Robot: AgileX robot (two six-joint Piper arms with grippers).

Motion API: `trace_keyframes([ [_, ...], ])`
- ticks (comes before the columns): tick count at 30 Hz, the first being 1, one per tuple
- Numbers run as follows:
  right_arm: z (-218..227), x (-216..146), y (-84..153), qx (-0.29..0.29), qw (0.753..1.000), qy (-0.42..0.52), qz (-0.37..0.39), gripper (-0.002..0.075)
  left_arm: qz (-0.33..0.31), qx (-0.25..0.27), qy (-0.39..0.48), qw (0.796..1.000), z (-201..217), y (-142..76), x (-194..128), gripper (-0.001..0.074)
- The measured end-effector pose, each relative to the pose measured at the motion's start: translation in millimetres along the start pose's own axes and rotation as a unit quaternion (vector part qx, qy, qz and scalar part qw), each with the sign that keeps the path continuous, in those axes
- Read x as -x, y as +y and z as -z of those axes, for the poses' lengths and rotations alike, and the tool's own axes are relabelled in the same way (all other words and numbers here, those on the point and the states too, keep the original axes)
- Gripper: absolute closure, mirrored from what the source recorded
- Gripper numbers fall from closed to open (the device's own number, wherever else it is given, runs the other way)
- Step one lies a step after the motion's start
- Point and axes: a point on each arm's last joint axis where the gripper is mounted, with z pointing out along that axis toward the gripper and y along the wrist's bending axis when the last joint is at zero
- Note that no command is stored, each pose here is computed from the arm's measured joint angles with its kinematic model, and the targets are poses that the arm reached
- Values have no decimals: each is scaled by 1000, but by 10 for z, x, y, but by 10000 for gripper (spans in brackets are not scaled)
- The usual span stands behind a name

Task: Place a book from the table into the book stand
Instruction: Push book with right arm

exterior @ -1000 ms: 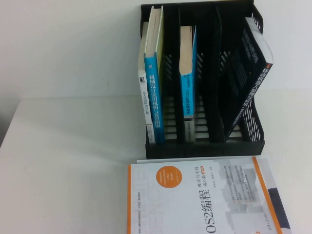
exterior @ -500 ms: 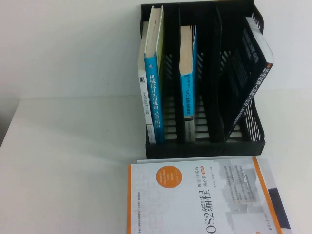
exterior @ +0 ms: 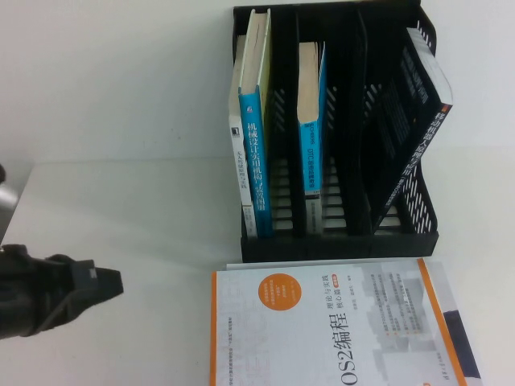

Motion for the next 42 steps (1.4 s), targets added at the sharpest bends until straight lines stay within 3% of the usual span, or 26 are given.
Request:
trace_keyframes([
  [8,-488,393,216,54,988,144,-21,729,42,-7,86,995,-321,196,-12,738],
  [13,-968,360,317,91,965,240,-49,729,38,-8,89,995,-334,204,-12,738],
  [19,-1435,296,183,186,927,291,-147,729,37,-10,88,995,-340,204,-6,738],
  [23,-1524,281,35,186,927,289,-151,729,37,-10,88,995,-340,204,-6,738],
  [29,-1641,228,32,188,921,307,-149,729,59,-2,95,994,-405,257,10,728],
  [37,-1919,128,100,186,913,330,-149,729,107,8,148,983,-620,425,-31,570],
  [42,-2049,61,161,191,905,349,-150,729,142,12,167,976,-711,494,-54,363],
])
